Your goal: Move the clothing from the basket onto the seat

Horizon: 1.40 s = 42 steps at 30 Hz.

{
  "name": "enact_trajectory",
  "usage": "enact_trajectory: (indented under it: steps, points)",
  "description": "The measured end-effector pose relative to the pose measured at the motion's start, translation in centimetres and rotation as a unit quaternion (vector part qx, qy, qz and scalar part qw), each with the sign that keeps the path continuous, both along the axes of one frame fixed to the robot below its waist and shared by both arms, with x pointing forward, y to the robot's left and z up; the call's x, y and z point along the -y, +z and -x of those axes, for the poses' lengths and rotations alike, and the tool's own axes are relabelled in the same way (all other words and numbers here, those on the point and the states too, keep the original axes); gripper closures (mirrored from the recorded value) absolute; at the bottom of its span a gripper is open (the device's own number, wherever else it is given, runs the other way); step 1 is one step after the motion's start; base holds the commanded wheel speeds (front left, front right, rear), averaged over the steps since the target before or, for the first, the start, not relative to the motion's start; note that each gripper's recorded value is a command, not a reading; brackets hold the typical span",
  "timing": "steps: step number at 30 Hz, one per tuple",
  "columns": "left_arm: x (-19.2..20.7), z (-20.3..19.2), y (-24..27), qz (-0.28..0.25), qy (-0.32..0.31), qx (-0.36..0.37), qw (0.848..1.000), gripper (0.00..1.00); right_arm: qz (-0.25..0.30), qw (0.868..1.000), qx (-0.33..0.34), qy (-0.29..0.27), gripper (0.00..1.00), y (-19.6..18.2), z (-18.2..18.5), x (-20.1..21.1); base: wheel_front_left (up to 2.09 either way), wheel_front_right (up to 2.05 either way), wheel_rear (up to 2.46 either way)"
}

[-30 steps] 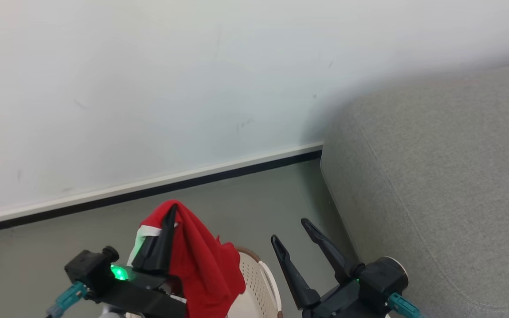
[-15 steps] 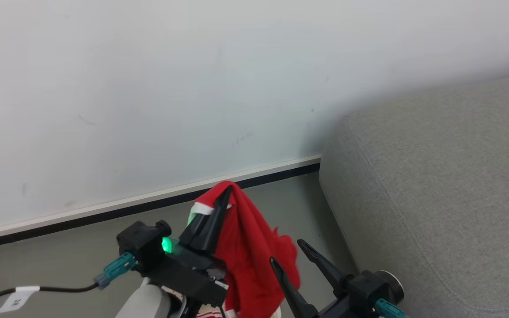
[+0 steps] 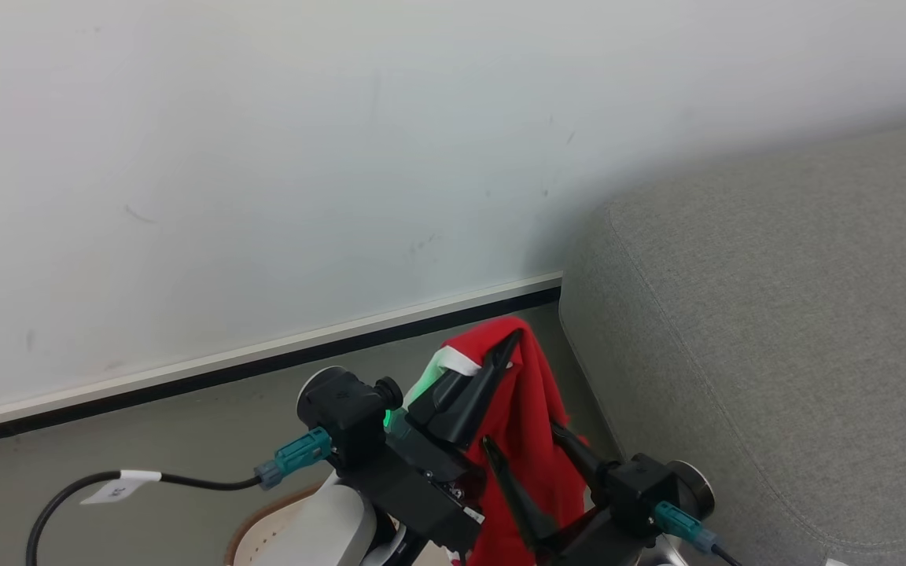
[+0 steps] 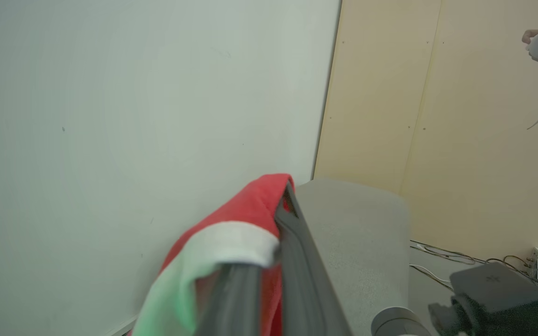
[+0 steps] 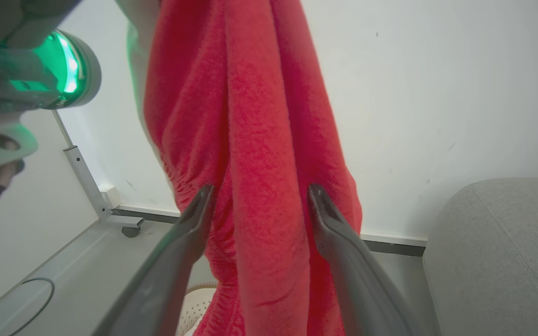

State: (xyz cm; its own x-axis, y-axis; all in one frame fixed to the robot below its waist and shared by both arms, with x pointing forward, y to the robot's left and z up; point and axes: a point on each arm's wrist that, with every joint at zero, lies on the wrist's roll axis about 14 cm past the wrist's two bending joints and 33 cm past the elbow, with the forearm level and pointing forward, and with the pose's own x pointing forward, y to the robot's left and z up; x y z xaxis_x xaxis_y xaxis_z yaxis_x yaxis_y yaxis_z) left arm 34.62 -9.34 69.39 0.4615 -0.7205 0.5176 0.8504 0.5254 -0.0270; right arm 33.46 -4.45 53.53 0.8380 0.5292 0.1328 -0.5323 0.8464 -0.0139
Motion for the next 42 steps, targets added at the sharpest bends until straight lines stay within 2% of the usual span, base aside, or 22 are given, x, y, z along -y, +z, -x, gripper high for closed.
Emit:
enact_trajectory:
  steps: [2,3,4,5,6,7,15,16,17,18,30,42]
  points:
    - [0.4,0.4,0.0,-0.002,-0.009,0.001,1.0,1.0,0.002,1.0,-0.001,0.002,0.0,-0.1,-0.1,-0.2,0.0,0.0,0.0]
    - [0.6,0.5,0.0,-0.003,-0.012,0.002,1.0,1.0,0.005,1.0,-0.003,0.003,0.04,-0.3,-0.1,-0.3,0.0,0.0,0.0]
    - [0.7,0.6,0.1,-0.004,-0.015,0.005,1.0,1.0,0.007,1.0,-0.004,0.005,0.27,-0.4,-0.1,-0.4,0.0,0.0,0.0]
    - [0.8,0.7,0.3,-0.003,-0.017,0.006,1.0,1.0,0.008,1.0,-0.004,0.006,0.27,-0.4,-0.1,-0.5,0.0,0.0,0.0]
    - [0.8,0.7,0.3,-0.002,-0.019,0.004,1.0,1.0,0.009,1.0,-0.002,0.008,0.73,-0.2,-0.2,-0.7,0.0,0.0,0.0]
    - [0.9,0.6,0.1,-0.004,-0.02,0.002,1.0,1.0,0.009,1.0,0.0,0.01,1.0,-0.1,-0.3,-0.8,0.0,0.0,0.0]
    - [0.1,-1.1,-1.4,-0.02,0.003,-0.019,1.0,1.0,0.01,1.0,-0.004,0.011,1.0,-0.3,-0.3,-0.8,0.0,0.0,0.0]
    - [-0.1,-1.4,-1.3,-0.02,0.009,-0.016,1.0,0.68,0.01,1.0,-0.003,0.012,1.0,-0.3,-0.3,-0.8,0.0,0.0,0.0]
    - [-0.2,-1.6,-1.2,-0.021,0.014,-0.012,1.0,0.26,0.009,1.0,-0.002,0.012,1.0,-0.2,-0.4,-0.8,0.0,0.0,0.0]
    - [-0.4,-1.8,-1.1,-0.021,0.022,-0.009,0.999,0.0,0.008,1.0,0.0,0.013,1.0,-0.1,-0.4,-0.8,0.0,0.0,0.0]
    - [0.2,-2.5,-3.2,-0.039,0.021,-0.029,0.999,0.0,-0.005,1.0,0.018,-0.014,1.0,1.3,-1.4,0.8,0.0,0.0,0.0]
    - [3.2,-2.5,-4.0,-0.042,-0.026,-0.036,0.998,0.0,-0.016,0.994,0.062,-0.093,1.0,4.2,-1.9,5.7,0.0,0.0,0.0]
